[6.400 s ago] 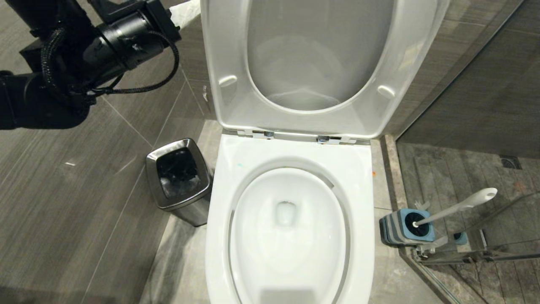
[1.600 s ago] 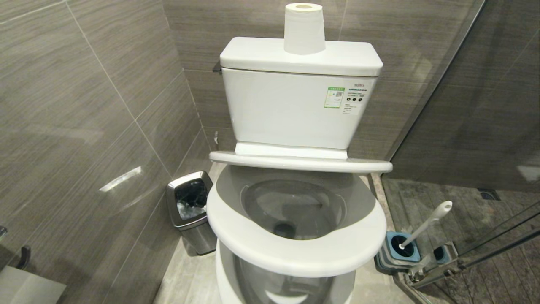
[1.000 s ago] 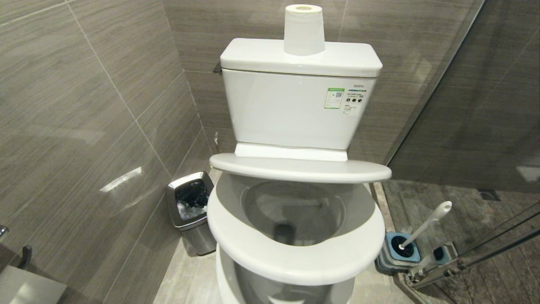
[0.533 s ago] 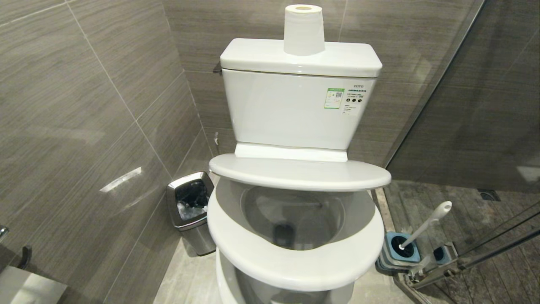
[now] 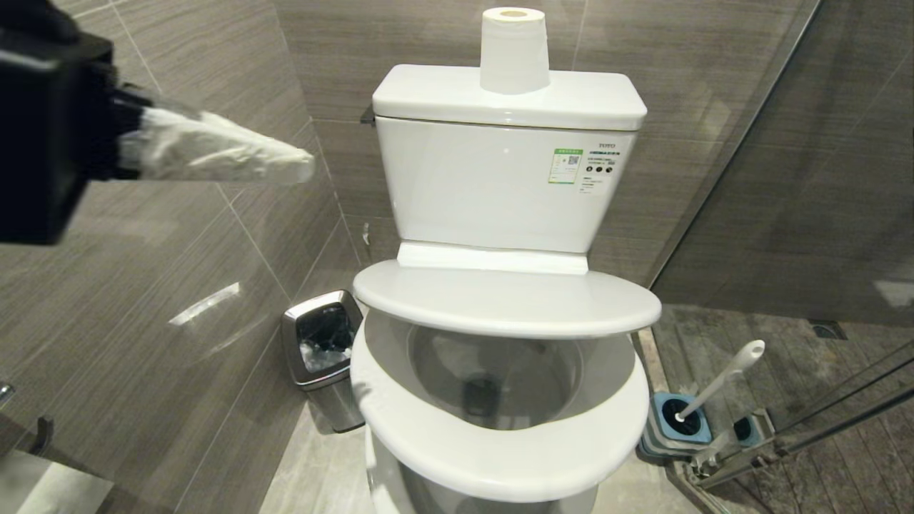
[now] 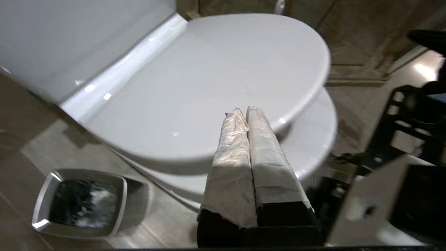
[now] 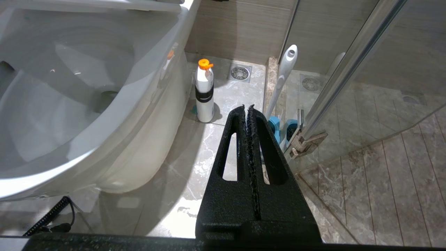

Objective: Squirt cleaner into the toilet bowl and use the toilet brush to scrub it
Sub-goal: Close the toilet lid

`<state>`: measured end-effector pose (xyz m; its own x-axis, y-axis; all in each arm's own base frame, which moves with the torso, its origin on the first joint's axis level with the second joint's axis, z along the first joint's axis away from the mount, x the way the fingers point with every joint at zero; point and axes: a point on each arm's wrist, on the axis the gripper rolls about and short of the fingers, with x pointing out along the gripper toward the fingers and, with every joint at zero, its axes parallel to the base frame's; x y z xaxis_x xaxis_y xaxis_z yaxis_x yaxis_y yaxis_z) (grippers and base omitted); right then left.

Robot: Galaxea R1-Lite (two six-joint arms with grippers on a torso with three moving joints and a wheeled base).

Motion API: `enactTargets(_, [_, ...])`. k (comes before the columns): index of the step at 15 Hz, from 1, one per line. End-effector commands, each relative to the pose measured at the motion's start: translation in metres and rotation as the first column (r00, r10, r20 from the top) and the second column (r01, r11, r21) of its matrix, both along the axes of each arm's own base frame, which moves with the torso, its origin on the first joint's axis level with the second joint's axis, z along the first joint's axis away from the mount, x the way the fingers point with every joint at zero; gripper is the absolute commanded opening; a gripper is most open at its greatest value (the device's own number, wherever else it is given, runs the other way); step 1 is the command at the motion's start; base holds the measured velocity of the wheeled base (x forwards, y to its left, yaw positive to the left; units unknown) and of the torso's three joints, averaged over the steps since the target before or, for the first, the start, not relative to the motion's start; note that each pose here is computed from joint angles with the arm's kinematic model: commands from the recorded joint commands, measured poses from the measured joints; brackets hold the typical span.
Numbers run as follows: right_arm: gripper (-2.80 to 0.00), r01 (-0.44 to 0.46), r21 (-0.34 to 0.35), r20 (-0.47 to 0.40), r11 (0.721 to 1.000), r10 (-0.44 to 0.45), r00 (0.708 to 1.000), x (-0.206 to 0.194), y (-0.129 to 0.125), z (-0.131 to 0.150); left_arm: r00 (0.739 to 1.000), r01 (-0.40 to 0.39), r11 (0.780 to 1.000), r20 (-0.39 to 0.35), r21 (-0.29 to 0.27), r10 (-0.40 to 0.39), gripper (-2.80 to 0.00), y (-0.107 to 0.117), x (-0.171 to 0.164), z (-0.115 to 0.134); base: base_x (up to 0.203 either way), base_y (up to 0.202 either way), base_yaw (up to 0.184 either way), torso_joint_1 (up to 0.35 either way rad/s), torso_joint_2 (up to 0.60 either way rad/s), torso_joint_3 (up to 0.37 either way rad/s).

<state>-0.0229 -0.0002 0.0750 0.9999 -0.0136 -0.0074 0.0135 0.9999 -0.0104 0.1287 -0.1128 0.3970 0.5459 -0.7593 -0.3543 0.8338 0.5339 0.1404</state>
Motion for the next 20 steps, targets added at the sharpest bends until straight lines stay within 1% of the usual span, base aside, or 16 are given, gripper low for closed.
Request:
enactTargets(1, [-2.80, 0.000, 0.000, 0.000, 1.000, 0.000, 1.000, 0.000, 0.000, 0.000, 0.999, 0.014, 0.997, 0.039, 0.074, -0.016, -2.80, -0.039, 0.040, -0.017, 0.000, 0.000, 0.000, 0.000, 0.00, 0.000])
enactTargets(3, [-2.80, 0.000, 0.000, 0.000, 1.000, 0.000, 1.000, 0.000, 0.000, 0.000, 0.990, -0.074, 0.986, 0.127, 0.148, 0.056, -2.80, -0.055, 0.054, -0.024, 0.000, 0.000, 0.000, 0.000, 0.00, 0.000])
enactTargets(4, [-2.80, 0.000, 0.000, 0.001, 1.000, 0.000, 1.000, 0.000, 0.000, 0.000, 0.986, -0.097, 0.977, 0.151, 0.191, 0.068, -2.80, -0.062, 0.058, -0.030, 0.000, 0.000, 0.000, 0.000, 0.00, 0.000])
enactTargets(6, [-2.80, 0.000, 0.000, 0.000, 1.000, 0.000, 1.000, 0.000, 0.000, 0.000, 0.987, -0.078, 0.965, 0.155, 0.250, 0.039, -2.80, -0.067, 0.060, -0.040, 0.000, 0.000, 0.000, 0.000, 0.00, 0.000])
enactTargets(7, [-2.80, 0.000, 0.000, 0.000, 1.000, 0.000, 1.000, 0.000, 0.000, 0.000, 0.988, -0.057, 0.961, 0.152, 0.270, 0.016, -2.80, -0.071, 0.058, -0.045, 0.000, 0.000, 0.000, 0.000, 0.00, 0.000])
enactTargets(8, [-2.80, 0.000, 0.000, 0.000, 1.000, 0.000, 1.000, 0.000, 0.000, 0.000, 0.989, -0.050, 0.957, 0.147, 0.285, 0.008, -2.80, -0.073, 0.058, -0.048, 0.000, 0.000, 0.000, 0.000, 0.00, 0.000])
enactTargets(9, [-2.80, 0.000, 0.000, 0.000, 1.000, 0.000, 1.000, 0.000, 0.000, 0.000, 0.989, -0.053, 0.953, 0.146, 0.297, 0.009, -2.80, -0.075, 0.059, -0.050, 0.000, 0.000, 0.000, 0.000, 0.00, 0.000])
enactTargets(11, [-2.80, 0.000, 0.000, -0.002, 1.000, 0.000, 1.000, 0.000, 0.000, 0.000, 0.986, -0.076, 0.933, 0.169, 0.353, 0.016, -2.80, -0.077, 0.056, -0.057, 0.000, 0.000, 0.000, 0.000, 0.00, 0.000])
enactTargets(14, [-2.80, 0.000, 0.000, 0.001, 1.000, 0.000, 1.000, 0.000, 0.000, 0.000, 0.993, -0.038, 0.909, 0.117, 0.416, -0.012, -2.80, -0.074, 0.045, -0.071, 0.000, 0.000, 0.000, 0.000, 0.00, 0.000])
enactTargets(18, [-2.80, 0.000, 0.000, 0.000, 1.000, 0.000, 1.000, 0.000, 0.000, 0.000, 0.996, 0.024, 0.890, 0.069, 0.455, -0.063, -2.80, -0.081, 0.036, -0.085, 0.000, 0.000, 0.000, 0.000, 0.00, 0.000])
enactTargets(20, [-2.80, 0.000, 0.000, 0.000, 1.000, 0.000, 1.000, 0.000, 0.000, 0.000, 0.997, 0.057, 0.870, 0.021, 0.489, -0.077, -2.80, -0.080, 0.033, -0.095, 0.000, 0.000, 0.000, 0.000, 0.00, 0.000])
